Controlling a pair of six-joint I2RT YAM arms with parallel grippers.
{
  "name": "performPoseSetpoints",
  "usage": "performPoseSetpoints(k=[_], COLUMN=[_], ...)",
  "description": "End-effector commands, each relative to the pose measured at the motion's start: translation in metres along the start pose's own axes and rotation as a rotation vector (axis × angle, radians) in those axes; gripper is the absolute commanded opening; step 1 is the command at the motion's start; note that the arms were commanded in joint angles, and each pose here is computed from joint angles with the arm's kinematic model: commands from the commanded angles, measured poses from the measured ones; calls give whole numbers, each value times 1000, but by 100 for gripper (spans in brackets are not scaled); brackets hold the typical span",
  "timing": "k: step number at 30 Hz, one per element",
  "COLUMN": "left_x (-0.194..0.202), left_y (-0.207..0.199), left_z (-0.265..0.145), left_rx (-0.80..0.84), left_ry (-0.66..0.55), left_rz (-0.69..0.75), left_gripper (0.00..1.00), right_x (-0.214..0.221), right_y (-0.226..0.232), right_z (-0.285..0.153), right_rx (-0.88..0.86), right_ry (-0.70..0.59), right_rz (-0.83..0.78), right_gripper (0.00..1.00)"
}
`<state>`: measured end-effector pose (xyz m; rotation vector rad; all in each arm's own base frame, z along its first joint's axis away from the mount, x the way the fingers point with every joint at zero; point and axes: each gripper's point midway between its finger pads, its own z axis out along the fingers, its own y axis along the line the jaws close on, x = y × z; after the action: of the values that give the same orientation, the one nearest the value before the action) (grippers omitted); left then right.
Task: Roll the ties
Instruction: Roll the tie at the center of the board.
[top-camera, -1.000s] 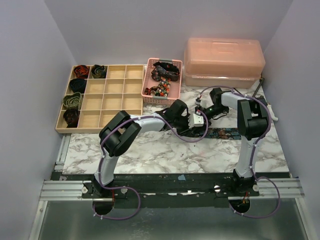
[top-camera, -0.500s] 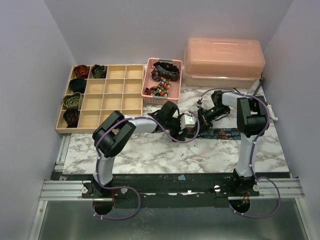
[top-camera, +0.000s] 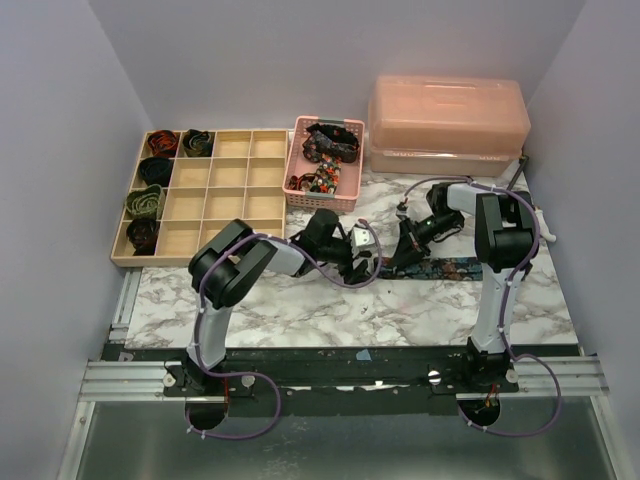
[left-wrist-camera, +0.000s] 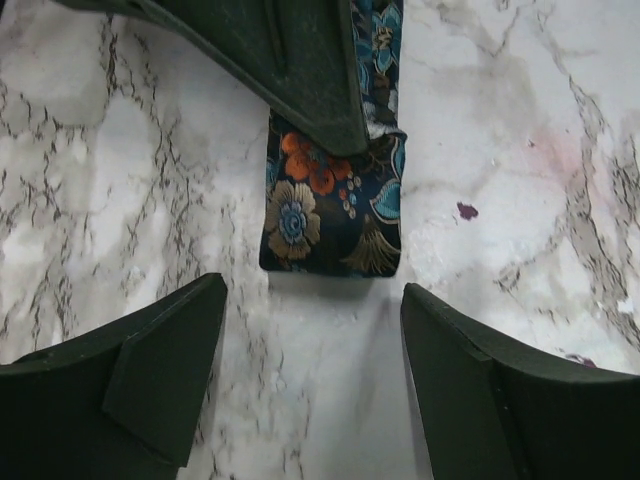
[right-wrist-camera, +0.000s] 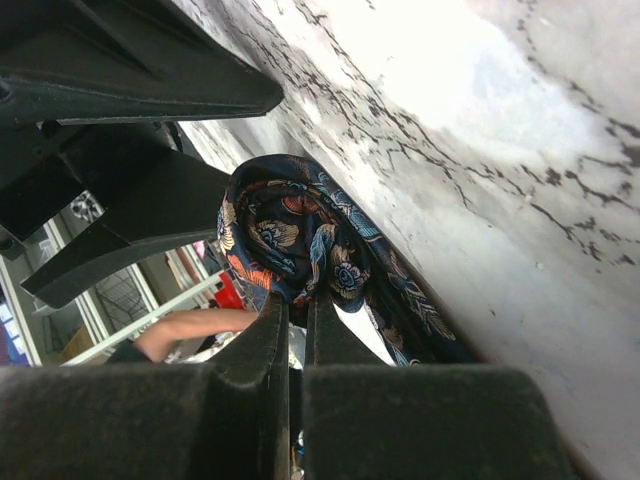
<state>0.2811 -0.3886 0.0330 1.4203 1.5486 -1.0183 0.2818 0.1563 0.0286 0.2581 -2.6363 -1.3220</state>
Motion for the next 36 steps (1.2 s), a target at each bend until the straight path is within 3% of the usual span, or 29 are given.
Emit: performPoseSetpoints(k=[1,9,11,15,17,19,22,25,28,30,34,36], left_x=[-21,-12,-6,16,28,38,53,59,58,58,61,65], left_y=[-8,-22,-26,-22,-24,-27,-31,-30,-29,-29,-30,-30], left_z=[25,58,64,55,43,31,22,21,25,28,27,23], left_rx=[61,89,89,36,13,0,0,-10,-9,-3,-2,-6], left_ry=[-134,-174,-150,-16,67,129,199,232,239,252,283,314], left_rz=[-11,-40,-15,-43,-37,-32,-40,-58,-64,-68,-70,-74], left_gripper=[75,66,56,21,13,11,10,10,10,9,8,7], right_x=[10,5,5,5,3,0,-2,4,7,6,4,5], right_y=[-99,-102,-102,-99,-91,-79,-54,-33,-24,-24,-14,-10], right_z=[7,8,8,5,1,-5,-11,-8,-1,2,-1,-7], right_rx=[313,313,316,317,312,290,220,122,42,20,-12,4], right_ry=[94,89,89,88,79,73,48,49,48,50,43,42], right_rz=[-108,-106,-102,-105,-108,-107,-100,-80,-58,-43,-46,-58], right_gripper=[0,0,0,0,5,19,28,26,8,5,23,27])
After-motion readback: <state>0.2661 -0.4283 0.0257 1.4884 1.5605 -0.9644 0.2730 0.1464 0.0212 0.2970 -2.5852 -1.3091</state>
